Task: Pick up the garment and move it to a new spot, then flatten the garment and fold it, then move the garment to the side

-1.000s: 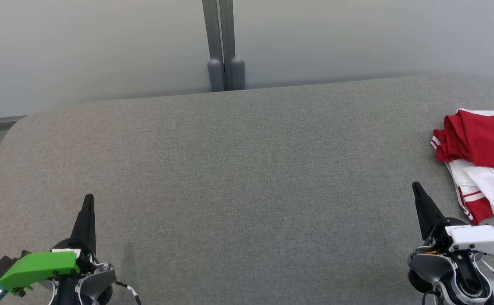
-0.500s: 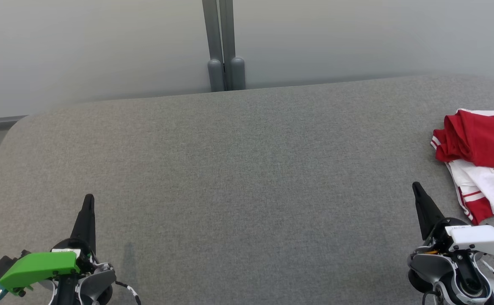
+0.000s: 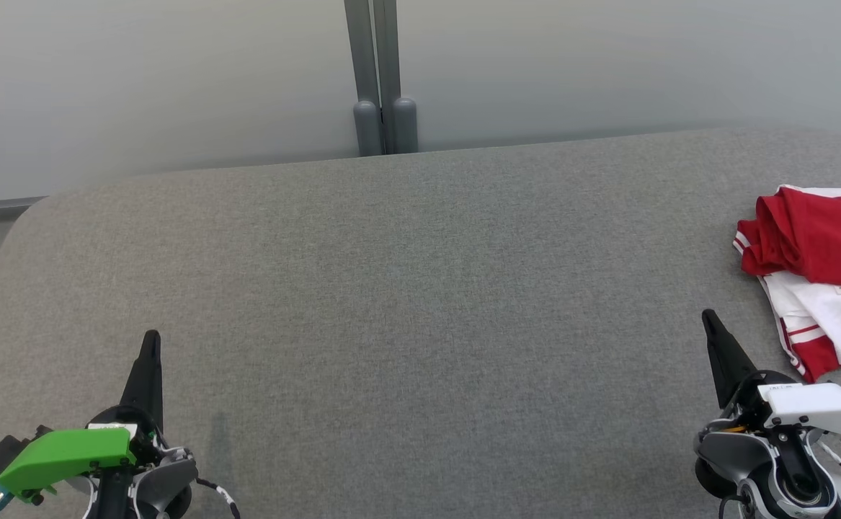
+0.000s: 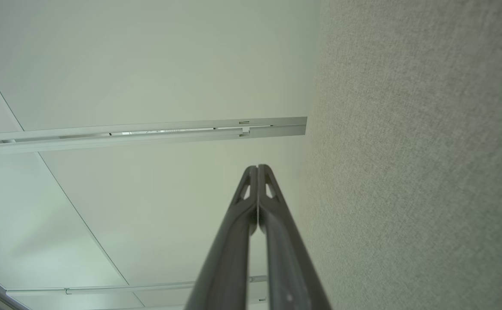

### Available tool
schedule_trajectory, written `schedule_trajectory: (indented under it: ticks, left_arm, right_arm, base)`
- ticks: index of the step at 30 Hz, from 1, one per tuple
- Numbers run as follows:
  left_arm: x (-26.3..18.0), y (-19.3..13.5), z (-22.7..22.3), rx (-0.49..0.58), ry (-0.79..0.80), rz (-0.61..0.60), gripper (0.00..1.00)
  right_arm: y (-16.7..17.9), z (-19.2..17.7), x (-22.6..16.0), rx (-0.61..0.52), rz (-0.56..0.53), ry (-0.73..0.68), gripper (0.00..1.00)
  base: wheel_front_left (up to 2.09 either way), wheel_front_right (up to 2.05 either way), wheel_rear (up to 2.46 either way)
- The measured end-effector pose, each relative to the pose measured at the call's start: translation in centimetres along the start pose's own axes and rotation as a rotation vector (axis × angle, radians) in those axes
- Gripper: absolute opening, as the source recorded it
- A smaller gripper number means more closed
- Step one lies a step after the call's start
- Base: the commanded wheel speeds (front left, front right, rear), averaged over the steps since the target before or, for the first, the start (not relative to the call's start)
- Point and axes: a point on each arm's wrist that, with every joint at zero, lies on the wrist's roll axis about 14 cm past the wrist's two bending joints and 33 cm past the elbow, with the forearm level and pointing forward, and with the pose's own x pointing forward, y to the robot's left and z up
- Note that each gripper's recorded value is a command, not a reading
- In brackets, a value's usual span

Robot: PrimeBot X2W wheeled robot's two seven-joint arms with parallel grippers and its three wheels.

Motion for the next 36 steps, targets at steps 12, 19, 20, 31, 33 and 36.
schedule_trajectory:
  ticks: [12,19,20,31,33,36]
  left_arm:
    - [0.00,0.00,0.00,0.000,0.000,0.000,0.00]
    - [0.00,0.00,0.00,0.000,0.000,0.000,0.00]
    - [0.00,0.00,0.00,0.000,0.000,0.000,0.00]
    - [0.00,0.00,0.00,0.000,0.000,0.000,0.00]
    - [0.00,0.00,0.00,0.000,0.000,0.000,0.00]
    - [0.00,0.00,0.00,0.000,0.000,0.000,0.00]
  right_arm:
    - [0.00,0.00,0.00,0.000,0.000,0.000,0.00]
    - [-0.01,0.00,0.00,0.000,0.000,0.000,0.00]
    - [-0.01,0.01,0.00,0.000,0.000,0.000,0.00]
    - [0.00,0.01,0.00,0.000,0.000,0.000,0.00]
    - [0.00,0.01,0.00,0.000,0.000,0.000,0.00]
    - [0.00,0.01,0.00,0.000,0.000,0.000,0.00]
  base:
    - [0.00,0.00,0.00]
    - [0.00,0.00,0.00]
    - [0.00,0.00,0.00]
    - [0.00,0.00,0.00]
    - [0.00,0.00,0.00]
    - [0.00,0.00,0.00]
